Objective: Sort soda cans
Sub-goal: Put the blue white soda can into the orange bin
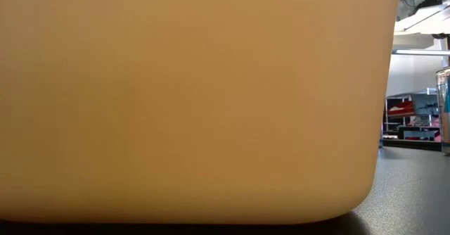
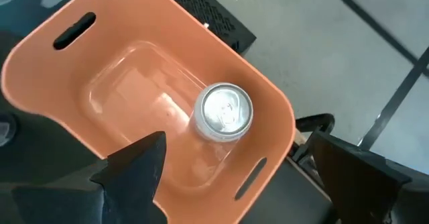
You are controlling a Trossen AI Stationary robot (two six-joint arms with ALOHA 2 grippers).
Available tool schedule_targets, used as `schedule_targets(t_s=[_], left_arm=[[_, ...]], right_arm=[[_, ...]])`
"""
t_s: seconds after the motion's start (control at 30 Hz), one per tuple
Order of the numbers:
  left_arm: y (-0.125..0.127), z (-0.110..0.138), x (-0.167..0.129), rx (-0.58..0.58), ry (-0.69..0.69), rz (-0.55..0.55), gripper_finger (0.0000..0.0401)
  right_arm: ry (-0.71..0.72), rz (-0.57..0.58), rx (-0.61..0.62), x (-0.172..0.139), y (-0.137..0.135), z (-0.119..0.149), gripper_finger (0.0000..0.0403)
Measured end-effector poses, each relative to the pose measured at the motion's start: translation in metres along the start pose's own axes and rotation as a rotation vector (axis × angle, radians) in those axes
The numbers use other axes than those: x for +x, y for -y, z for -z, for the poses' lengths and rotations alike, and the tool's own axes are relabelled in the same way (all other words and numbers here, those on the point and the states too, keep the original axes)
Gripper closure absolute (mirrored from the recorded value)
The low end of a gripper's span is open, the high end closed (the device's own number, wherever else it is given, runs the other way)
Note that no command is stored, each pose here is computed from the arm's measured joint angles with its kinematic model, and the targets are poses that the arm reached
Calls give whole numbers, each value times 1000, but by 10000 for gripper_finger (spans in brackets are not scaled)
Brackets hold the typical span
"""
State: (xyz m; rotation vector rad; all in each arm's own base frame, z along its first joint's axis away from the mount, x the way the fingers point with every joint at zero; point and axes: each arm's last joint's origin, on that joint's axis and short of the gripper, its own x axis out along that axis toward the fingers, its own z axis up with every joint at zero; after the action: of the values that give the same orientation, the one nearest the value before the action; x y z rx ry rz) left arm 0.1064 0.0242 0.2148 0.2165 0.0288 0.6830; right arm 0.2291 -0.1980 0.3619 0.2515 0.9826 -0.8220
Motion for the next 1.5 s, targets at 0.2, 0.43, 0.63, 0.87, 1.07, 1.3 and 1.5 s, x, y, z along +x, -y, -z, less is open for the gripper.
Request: schedule_targets(t_s=[0.2, 0.43, 0.63, 0.87, 1.07, 1.3, 1.5], left_arm=[[-10, -20, -3, -111, -86, -30, 160], [-26, -47, -11, -214, -218, -81, 78], [-38, -66, -13, -246, -454, -170, 37], [-46, -66, -2, -157, -696, -363, 27], [-55, -50, 14, -137, -830, -519, 27], [-73, -36, 31, -132, -965, -646, 27], [-89, -21, 46, -173, -1096, -575, 27]], right_arm=[[26, -6, -36, -23, 1, 9, 19], [58, -65, -87, -36, -15, 21, 19], [88, -110, -110, -46, -31, 28, 19], [115, -144, -182, -50, -47, 28, 19], [118, -152, -203, -51, -50, 29, 19], [118, -148, -203, -51, -50, 29, 19], [117, -147, -203, -51, -50, 29, 19]])
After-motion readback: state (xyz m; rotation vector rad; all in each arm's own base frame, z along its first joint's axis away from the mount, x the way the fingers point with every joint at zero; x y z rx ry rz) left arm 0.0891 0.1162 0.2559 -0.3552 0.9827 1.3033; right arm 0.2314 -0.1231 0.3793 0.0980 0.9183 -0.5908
